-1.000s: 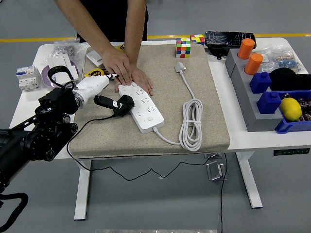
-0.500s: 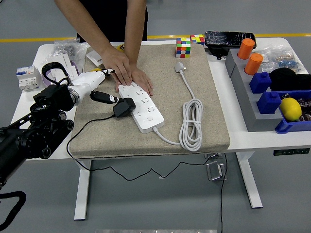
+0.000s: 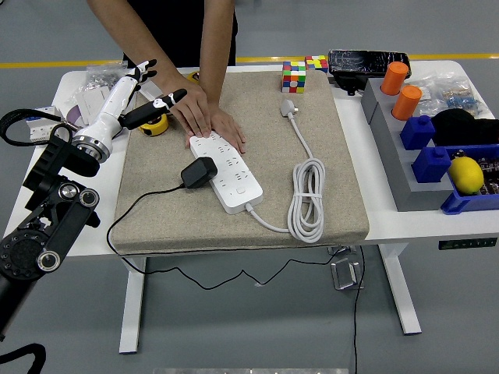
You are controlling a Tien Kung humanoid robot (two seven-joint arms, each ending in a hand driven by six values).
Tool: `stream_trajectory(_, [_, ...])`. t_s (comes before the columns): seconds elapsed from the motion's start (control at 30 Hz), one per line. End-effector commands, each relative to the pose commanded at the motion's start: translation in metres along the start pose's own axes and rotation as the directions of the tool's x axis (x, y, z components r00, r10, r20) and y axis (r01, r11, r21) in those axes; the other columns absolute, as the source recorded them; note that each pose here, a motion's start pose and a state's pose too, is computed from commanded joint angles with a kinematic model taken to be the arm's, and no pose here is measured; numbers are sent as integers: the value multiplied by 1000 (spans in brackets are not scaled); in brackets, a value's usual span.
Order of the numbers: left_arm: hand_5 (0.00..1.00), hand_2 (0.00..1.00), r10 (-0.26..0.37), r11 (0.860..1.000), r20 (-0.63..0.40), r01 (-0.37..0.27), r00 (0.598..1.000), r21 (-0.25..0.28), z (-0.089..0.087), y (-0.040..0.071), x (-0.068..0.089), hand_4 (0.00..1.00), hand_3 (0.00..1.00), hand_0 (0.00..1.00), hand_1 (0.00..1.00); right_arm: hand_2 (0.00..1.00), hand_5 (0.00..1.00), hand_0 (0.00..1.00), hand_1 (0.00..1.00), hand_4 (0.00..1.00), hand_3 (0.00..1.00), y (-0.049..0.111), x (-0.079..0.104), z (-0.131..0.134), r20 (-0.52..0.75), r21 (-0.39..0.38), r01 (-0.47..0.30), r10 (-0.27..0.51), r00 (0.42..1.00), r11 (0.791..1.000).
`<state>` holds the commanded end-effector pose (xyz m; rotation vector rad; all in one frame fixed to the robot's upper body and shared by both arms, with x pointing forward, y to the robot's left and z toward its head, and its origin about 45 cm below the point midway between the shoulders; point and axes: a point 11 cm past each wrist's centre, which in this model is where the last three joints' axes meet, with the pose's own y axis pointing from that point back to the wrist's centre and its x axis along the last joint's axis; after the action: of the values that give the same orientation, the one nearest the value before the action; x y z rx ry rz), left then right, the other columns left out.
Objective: Pick up the plug,place it near the board,insert it into the board,press the button
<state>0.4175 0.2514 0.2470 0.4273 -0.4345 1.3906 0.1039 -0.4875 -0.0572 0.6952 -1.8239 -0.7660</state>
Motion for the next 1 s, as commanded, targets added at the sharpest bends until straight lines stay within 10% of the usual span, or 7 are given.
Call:
stream_trajectory(0.37, [998, 998, -205, 977, -379, 215, 902, -17, 0, 46, -44, 998, 998, 998, 998, 829, 998, 935, 900, 998, 833, 0, -1, 1, 6, -4, 2, -2, 1000, 1000])
stream_trajectory(1.0, [998, 998, -315, 930, -192, 343, 929, 135, -54, 60, -84, 998, 998, 998, 998, 829, 998, 935, 900, 998, 833, -1, 3, 2, -3, -4, -5, 5, 1000, 1000])
